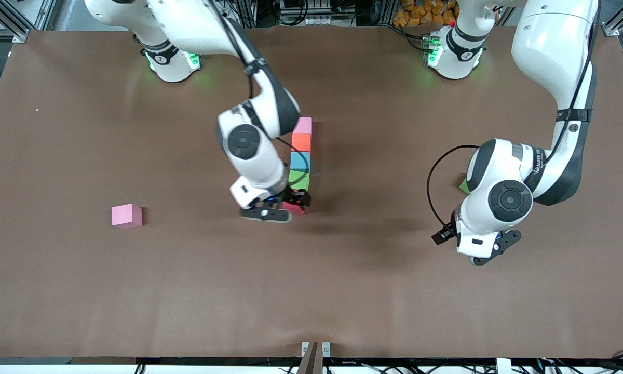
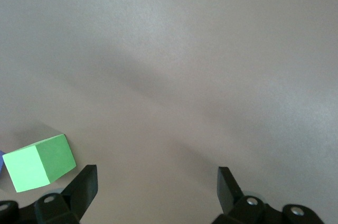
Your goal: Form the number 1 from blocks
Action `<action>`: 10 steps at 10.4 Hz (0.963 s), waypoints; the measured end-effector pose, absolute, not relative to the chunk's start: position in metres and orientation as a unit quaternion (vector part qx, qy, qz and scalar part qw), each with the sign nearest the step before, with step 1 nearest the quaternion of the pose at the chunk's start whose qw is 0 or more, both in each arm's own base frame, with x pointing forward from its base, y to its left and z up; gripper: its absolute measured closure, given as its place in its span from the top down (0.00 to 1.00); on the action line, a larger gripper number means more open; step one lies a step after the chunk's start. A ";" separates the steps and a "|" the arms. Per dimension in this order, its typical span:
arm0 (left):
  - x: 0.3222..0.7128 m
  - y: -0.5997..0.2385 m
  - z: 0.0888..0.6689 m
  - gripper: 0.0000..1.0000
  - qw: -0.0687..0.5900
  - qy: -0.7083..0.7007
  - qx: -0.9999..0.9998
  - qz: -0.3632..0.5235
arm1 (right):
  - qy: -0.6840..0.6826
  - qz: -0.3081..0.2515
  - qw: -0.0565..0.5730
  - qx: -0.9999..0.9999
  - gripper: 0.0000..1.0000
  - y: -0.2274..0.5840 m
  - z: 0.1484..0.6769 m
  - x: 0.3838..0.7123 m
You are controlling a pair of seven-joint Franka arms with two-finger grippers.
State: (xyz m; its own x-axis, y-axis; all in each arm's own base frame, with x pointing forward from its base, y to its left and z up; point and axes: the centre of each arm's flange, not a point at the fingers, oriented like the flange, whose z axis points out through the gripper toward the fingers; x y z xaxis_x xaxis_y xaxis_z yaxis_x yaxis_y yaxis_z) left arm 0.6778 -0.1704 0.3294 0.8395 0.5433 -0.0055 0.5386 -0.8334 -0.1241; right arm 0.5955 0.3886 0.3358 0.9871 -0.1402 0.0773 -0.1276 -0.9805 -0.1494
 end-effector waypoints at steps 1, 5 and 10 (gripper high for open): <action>0.680 -0.166 0.333 1.00 0.058 -0.278 -0.959 0.017 | 0.050 -0.046 0.051 -0.996 1.00 0.361 0.356 0.596; 0.672 -0.145 0.387 1.00 0.065 -0.266 -0.962 0.019 | 0.016 -0.038 0.008 -0.999 1.00 0.304 0.443 0.577; 0.619 -0.149 0.450 1.00 0.073 -0.218 -0.972 0.041 | 0.049 -0.028 0.010 -0.998 1.00 0.233 0.558 0.546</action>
State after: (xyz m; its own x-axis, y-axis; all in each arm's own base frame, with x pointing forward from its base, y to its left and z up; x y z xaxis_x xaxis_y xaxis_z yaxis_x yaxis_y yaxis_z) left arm 0.6188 -0.1486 0.4499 0.9012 0.4308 -0.0484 0.4187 -0.8939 -0.1601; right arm 0.5456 0.2332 0.5578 0.9936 -0.0991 0.0548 -0.0981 -0.9949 -0.0219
